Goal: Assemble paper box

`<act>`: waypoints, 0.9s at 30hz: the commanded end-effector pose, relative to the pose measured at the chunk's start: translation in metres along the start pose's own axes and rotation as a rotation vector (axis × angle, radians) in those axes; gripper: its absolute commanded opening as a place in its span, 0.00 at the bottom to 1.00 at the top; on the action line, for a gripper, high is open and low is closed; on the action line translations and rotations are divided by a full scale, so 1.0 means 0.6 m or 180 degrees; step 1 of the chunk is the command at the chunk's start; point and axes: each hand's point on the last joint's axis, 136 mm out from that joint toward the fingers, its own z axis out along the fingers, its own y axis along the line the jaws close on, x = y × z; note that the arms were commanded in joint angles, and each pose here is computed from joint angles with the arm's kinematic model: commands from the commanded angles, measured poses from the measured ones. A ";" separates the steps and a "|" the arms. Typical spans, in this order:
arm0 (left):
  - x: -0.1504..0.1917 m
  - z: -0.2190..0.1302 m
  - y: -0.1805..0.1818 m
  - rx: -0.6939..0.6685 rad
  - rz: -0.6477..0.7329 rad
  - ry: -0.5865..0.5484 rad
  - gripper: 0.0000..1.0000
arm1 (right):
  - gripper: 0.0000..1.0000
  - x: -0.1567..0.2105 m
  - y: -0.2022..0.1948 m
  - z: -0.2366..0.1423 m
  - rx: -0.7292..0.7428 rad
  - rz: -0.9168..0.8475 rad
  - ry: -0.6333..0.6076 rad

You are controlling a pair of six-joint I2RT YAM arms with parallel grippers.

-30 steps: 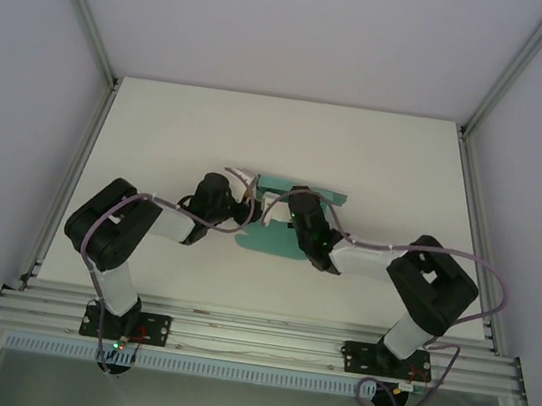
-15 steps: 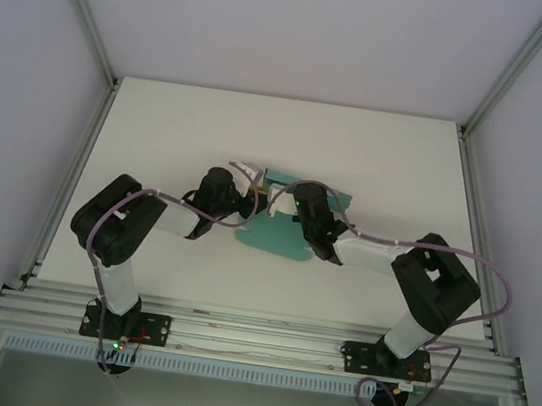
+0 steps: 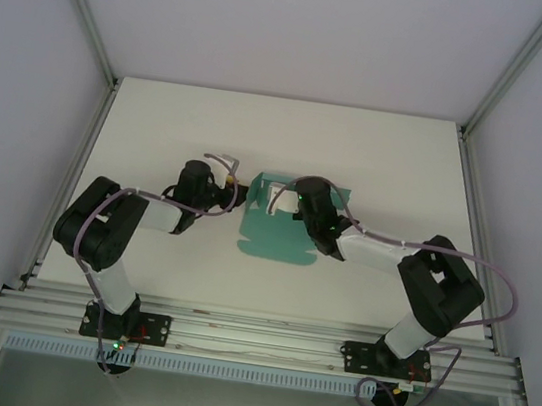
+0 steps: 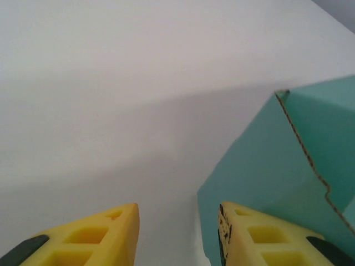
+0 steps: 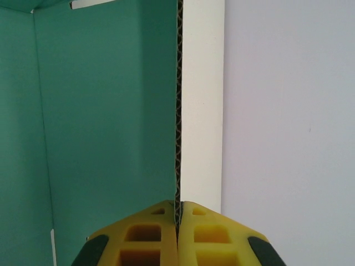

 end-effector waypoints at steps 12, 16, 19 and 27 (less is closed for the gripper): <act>0.031 0.018 -0.059 0.0533 0.0146 0.0389 0.48 | 0.00 0.004 0.015 0.042 0.0477 -0.0816 0.0205; 0.045 0.028 -0.074 0.0532 0.0266 0.0487 0.50 | 0.00 -0.022 0.019 0.034 0.0528 -0.0912 0.0102; 0.045 0.032 -0.075 0.0532 0.0230 0.0474 0.53 | 0.00 -0.018 0.034 0.029 0.0405 -0.0971 0.0108; 0.011 0.044 -0.075 0.0517 0.0233 0.0371 0.68 | 0.00 -0.010 0.060 -0.009 -0.0127 -0.0659 0.0055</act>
